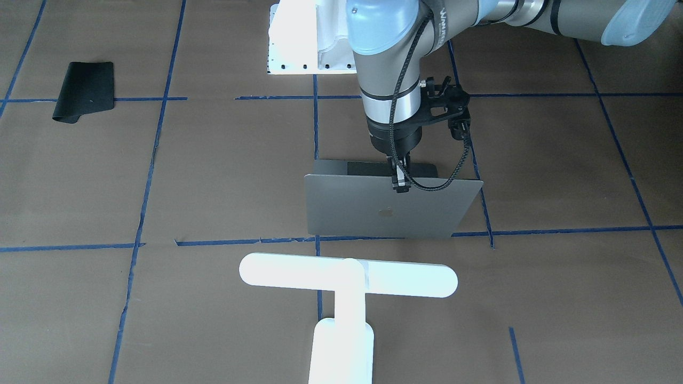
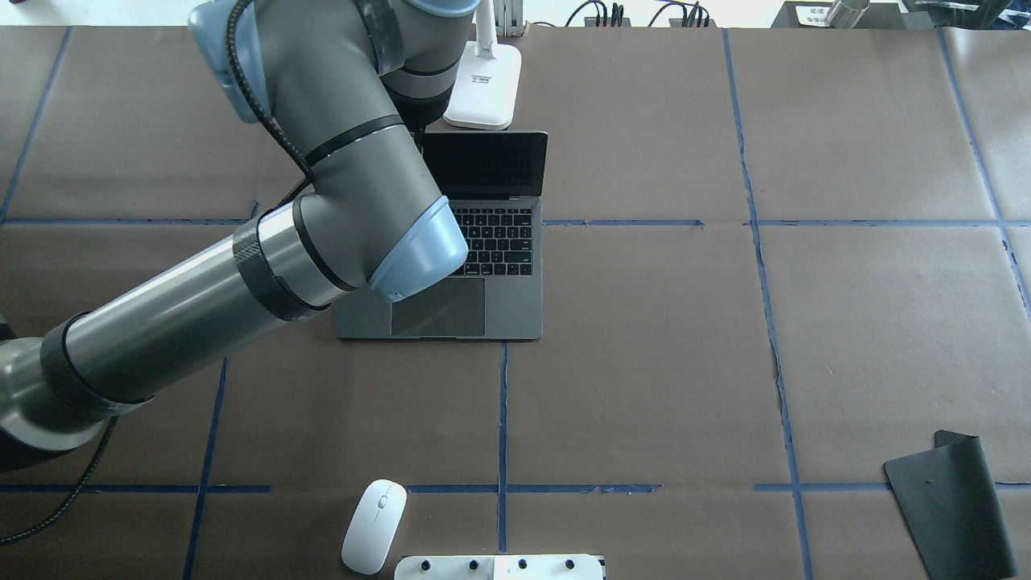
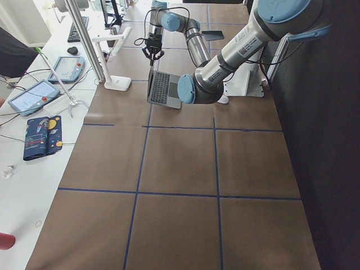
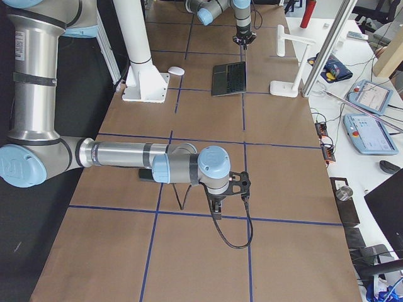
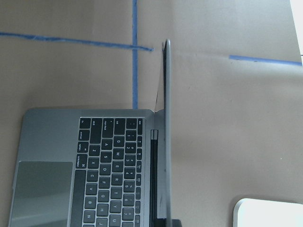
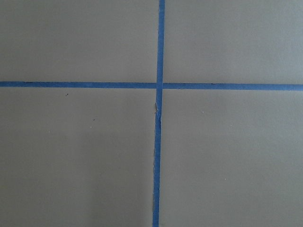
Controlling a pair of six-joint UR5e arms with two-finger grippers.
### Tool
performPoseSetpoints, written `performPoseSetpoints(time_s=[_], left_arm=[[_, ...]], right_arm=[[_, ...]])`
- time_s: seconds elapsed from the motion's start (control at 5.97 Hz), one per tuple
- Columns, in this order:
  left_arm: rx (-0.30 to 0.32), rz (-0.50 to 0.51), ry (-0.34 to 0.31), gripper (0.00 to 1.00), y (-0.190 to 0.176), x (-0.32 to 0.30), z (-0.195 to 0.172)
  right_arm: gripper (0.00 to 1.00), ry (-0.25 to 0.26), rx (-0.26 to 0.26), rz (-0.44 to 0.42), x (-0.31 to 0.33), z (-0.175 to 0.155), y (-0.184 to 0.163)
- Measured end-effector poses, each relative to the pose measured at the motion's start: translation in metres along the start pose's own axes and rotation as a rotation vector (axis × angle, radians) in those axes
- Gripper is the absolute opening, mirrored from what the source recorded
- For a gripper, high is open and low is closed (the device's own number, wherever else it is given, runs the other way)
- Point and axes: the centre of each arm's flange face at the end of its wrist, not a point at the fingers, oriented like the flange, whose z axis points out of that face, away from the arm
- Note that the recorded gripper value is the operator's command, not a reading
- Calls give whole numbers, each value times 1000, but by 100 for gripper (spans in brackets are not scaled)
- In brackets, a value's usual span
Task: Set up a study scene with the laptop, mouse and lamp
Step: 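Lift and carry the laptop with the left gripper toward the lamp, then set the laptop down in front of the lamp and open the left gripper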
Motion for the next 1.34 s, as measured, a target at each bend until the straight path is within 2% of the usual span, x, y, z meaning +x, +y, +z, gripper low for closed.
performPoseSetpoints(time_s=[0.33,1.0,1.17,1.34], left_arm=[[-11,-32,-15,0,28,-14,-5],[-31,-11,-11,0,44,-14,1],[-40,-8,-7,7,47,-13,3],[-46,-5,-5,23,49,-14,5]], right_arm=[[100,0,0,-1,0,0,0],[100,-2,3,-3,-2,-1,0],[100,-3,3,-3,-2,-1,0],[100,-3,3,-3,-2,-1,0]])
